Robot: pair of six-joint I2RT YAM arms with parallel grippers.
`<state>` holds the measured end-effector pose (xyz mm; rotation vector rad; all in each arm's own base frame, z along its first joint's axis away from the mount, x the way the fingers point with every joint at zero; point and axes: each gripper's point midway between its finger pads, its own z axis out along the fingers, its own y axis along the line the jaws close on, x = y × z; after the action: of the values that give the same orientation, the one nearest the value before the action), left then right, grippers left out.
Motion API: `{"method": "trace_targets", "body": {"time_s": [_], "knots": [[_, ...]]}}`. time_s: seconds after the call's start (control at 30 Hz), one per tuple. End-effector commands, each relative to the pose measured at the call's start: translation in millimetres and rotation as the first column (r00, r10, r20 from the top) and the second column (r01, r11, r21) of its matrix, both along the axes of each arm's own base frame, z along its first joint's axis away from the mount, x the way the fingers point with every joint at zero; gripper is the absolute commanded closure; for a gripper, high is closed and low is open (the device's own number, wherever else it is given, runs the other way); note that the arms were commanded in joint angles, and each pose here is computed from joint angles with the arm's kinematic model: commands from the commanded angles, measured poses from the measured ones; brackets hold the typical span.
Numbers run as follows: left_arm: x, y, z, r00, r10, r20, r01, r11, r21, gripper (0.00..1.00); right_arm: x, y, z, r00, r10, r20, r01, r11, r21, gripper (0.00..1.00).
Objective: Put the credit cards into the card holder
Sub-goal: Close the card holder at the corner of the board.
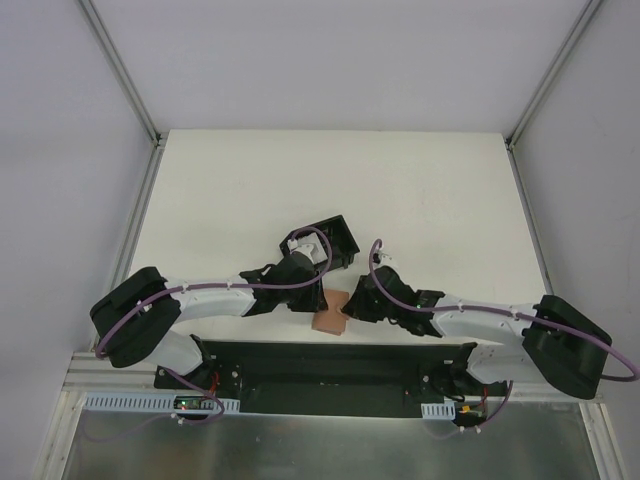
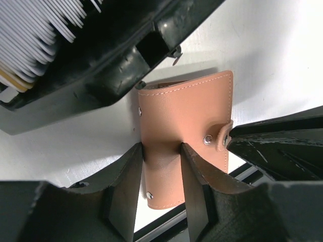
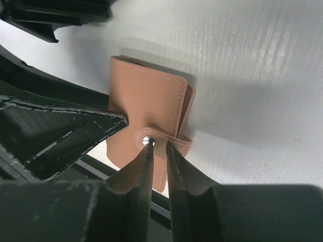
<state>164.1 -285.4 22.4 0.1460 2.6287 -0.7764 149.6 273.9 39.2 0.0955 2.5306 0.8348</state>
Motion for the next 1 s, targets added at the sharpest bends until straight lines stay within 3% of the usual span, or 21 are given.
{"method": "trace_targets", "body": {"time_s": [0.0, 0.73, 0.97], "knots": [[-15.4, 18.6, -21.4, 0.997, 0.009, -0.077, -0.004, 0.998, 0.067, 0.64, 4.4, 15.6, 9.4, 0.999, 0.036, 0.014, -0.036, 0.999, 0.037, 0.81], [-17.0, 16.3, -19.7, 0.997, 0.01, -0.08, -0.006, 0.999, 0.045, 0.65, 5.2, 27.5, 7.4, 0.994, 0.107, 0.007, -0.107, 0.994, 0.007, 0.82], [-17.3, 16.3, -19.5, 0.997, 0.009, -0.08, -0.005, 0.999, 0.043, 0.64, 5.2, 23.3, 1.3, 0.994, 0.106, -0.018, -0.107, 0.992, -0.064, 0.83]]}}
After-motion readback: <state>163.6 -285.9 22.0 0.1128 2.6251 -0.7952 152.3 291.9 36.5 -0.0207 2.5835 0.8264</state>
